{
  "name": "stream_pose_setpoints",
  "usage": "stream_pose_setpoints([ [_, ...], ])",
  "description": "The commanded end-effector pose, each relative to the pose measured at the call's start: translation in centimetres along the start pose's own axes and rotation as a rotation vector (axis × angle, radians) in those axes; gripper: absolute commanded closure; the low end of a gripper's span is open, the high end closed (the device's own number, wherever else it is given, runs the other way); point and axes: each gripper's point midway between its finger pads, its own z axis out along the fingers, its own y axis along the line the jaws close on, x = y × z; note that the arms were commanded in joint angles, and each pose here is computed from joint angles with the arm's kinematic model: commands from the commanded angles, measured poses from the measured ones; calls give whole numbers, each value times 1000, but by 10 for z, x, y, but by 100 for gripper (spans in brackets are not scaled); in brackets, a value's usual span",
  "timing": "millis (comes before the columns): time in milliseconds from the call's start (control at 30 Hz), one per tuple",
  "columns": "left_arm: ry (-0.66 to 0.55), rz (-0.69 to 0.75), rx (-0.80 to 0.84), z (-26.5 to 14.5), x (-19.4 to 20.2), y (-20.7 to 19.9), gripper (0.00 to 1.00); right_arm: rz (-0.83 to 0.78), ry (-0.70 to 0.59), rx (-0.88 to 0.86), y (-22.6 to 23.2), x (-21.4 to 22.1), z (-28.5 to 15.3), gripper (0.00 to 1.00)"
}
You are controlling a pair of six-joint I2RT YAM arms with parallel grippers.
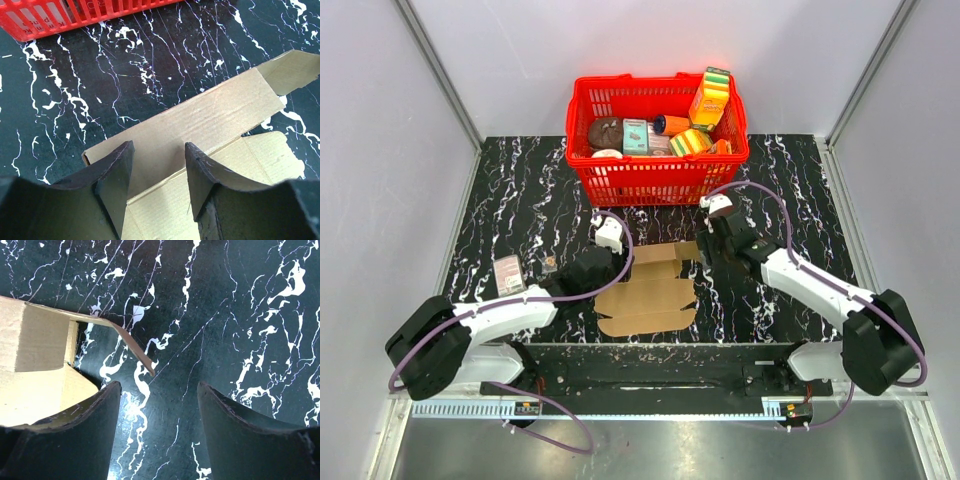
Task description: Fold the paper box
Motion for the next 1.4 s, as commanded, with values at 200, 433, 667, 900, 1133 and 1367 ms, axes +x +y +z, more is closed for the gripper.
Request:
stream_pose_setpoints([
  [200,-3,-16,32,-3,-1,-4,50,-77,-80,-162,14,-32,7,40],
  [433,6,-15,36,-2,3,-4,51,-78,-62,-221,25,-27,18,52],
  [667,5,-15,38,-2,3,-5,52,-62,-49,-226,25,-23,23,67],
  [900,5,-15,38,-2,3,-5,53,-16,-61,-252,30,-26,16,83],
  [1133,9,-15,35,-2,4,-4,53,45,-75,-295,38,-32,7,89],
  [1367,15,-15,33,-2,6,-4,53,120,-56,-304,44,-37,10,95],
])
